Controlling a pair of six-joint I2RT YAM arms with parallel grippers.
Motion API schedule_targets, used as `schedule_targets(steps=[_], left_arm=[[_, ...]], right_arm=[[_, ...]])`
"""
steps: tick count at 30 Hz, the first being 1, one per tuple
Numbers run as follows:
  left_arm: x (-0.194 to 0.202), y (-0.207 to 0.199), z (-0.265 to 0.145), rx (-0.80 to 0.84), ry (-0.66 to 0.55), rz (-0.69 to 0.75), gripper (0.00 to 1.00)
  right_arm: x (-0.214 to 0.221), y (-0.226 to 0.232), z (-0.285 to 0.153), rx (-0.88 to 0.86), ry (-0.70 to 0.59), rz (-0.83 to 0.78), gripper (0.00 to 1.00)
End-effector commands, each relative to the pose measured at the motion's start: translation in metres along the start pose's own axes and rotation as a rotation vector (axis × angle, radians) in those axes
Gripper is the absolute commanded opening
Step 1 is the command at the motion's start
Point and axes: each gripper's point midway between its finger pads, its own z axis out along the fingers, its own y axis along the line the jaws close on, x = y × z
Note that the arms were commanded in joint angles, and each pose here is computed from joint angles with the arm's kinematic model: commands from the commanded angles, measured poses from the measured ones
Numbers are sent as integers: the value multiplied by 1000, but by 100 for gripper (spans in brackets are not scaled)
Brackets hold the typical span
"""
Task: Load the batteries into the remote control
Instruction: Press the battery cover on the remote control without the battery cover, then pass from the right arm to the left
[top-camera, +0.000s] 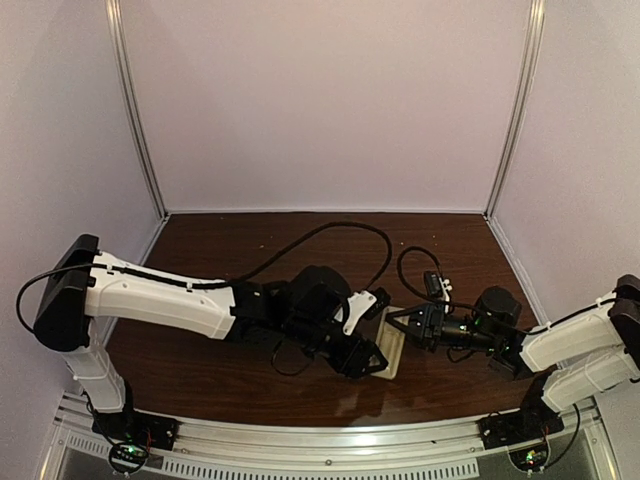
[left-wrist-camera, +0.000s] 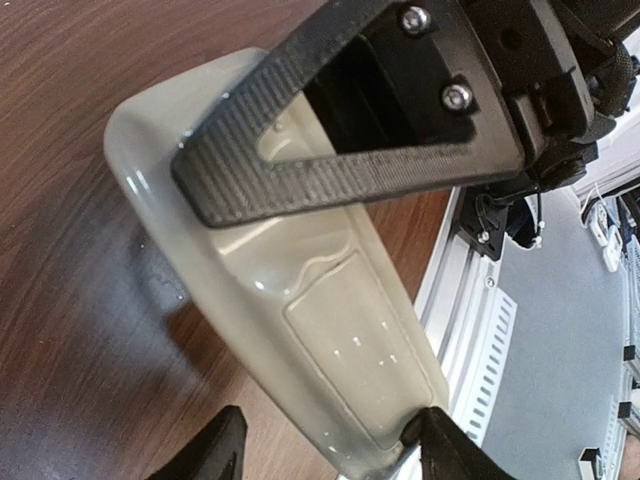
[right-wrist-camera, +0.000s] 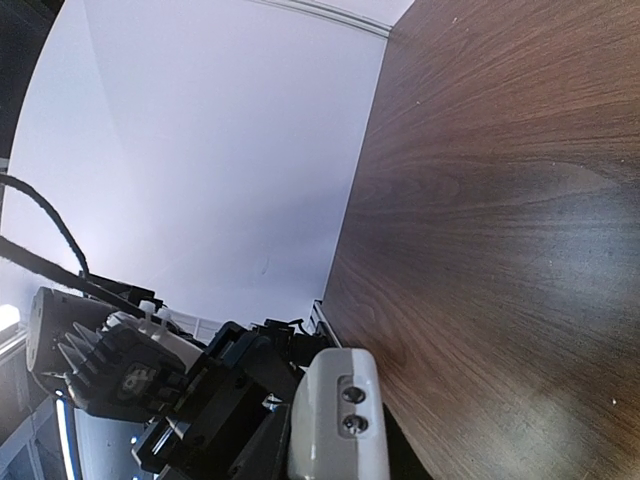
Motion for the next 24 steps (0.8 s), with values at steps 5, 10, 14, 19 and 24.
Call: schedule_targets(steps=[5,10,14,19,24], left_arm=[[-8,12,-33,-103,-108,-10,82],[-26,4,-47,-99,-175,13,97],[-35,-3,-44,-113,-201,34,97],[-50,1,-30,-164,-218,14,97],[-51,12,-10,-244,-168,-21,97]], right_arm=[[-29,46,1,-53,-98,-97,0],[-40,28,-6,112,-149,-146,0],[-47,26,-7,174,-170,-161,0],[-49,24,-5,186,-183,-151,1],[-51,24,-4,199,-195,-146,1]])
